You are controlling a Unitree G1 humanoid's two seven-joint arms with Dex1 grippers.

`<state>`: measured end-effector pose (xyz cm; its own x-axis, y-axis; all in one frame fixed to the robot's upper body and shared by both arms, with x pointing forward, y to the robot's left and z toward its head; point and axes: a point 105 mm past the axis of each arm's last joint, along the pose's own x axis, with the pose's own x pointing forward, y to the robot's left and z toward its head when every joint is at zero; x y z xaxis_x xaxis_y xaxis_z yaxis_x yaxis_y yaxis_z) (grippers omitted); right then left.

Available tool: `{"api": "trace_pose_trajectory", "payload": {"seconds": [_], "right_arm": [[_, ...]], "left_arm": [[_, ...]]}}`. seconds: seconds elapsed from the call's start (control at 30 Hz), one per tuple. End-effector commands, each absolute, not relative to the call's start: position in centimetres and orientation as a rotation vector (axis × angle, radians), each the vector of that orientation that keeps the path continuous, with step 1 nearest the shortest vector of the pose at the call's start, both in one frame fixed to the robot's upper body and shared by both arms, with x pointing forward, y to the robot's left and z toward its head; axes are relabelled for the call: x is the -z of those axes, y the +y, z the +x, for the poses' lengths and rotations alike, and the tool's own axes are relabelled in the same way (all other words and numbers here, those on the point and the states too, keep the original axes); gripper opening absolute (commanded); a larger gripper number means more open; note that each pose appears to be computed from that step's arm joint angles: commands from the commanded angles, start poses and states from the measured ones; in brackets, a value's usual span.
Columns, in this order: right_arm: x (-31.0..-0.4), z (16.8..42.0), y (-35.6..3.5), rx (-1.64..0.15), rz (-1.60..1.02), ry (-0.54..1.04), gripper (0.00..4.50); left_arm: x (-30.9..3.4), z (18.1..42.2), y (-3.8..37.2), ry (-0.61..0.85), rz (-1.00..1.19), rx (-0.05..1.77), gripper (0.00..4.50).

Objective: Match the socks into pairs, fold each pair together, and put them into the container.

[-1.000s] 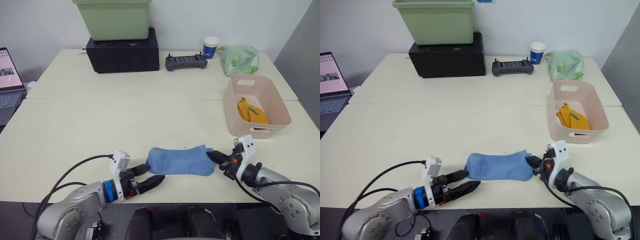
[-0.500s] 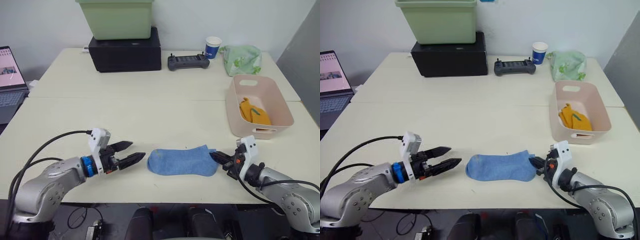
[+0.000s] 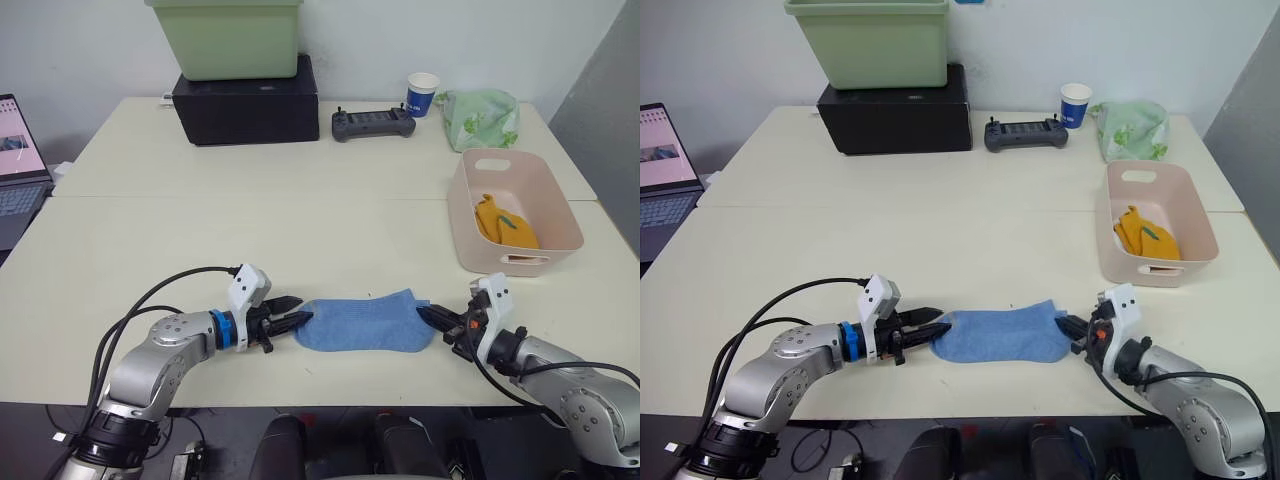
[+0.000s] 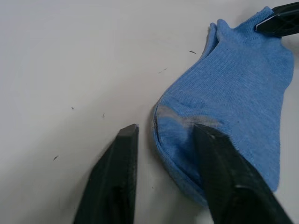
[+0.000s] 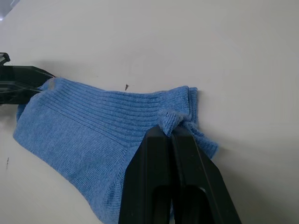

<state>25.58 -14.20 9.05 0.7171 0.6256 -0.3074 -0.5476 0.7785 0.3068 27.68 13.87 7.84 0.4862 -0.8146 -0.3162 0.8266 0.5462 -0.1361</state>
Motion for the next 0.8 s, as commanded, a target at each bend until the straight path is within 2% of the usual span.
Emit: {"api": "trace_pose_trajectory", "payload": {"seconds": [0.03,0.07,0.17,0.27,0.53,0.7,0.8], "right_arm": [[-10.1,25.9,-13.6,-0.689,0.166,0.358,0.0],[-10.1,26.0,-13.6,-0.688,0.161,0.355,0.0],[-10.4,26.2,-13.5,-0.686,0.164,0.335,0.0],[-10.7,26.6,-14.4,-0.657,0.149,0.319,0.69],[-12.0,26.7,-15.6,-0.666,0.085,0.281,3.34],[-13.2,25.9,-13.4,-0.816,0.07,0.218,3.34],[-12.0,25.2,-12.1,-0.887,0.039,0.246,2.72]], "left_arm": [[-8.9,27.7,14.2,0.321,0.047,0.998,0.35],[-9.0,27.7,14.2,0.319,0.043,0.996,0.03],[-9.1,27.7,14.4,0.317,0.036,0.982,0.01],[-9.0,27.5,14.8,0.323,0.035,0.963,0.0],[-8.8,27.2,14.6,0.328,0.032,0.968,0.0],[-8.7,27.1,14.6,0.327,0.03,0.972,0.0],[-8.7,27.1,14.5,0.325,0.029,0.972,0.0]]}}
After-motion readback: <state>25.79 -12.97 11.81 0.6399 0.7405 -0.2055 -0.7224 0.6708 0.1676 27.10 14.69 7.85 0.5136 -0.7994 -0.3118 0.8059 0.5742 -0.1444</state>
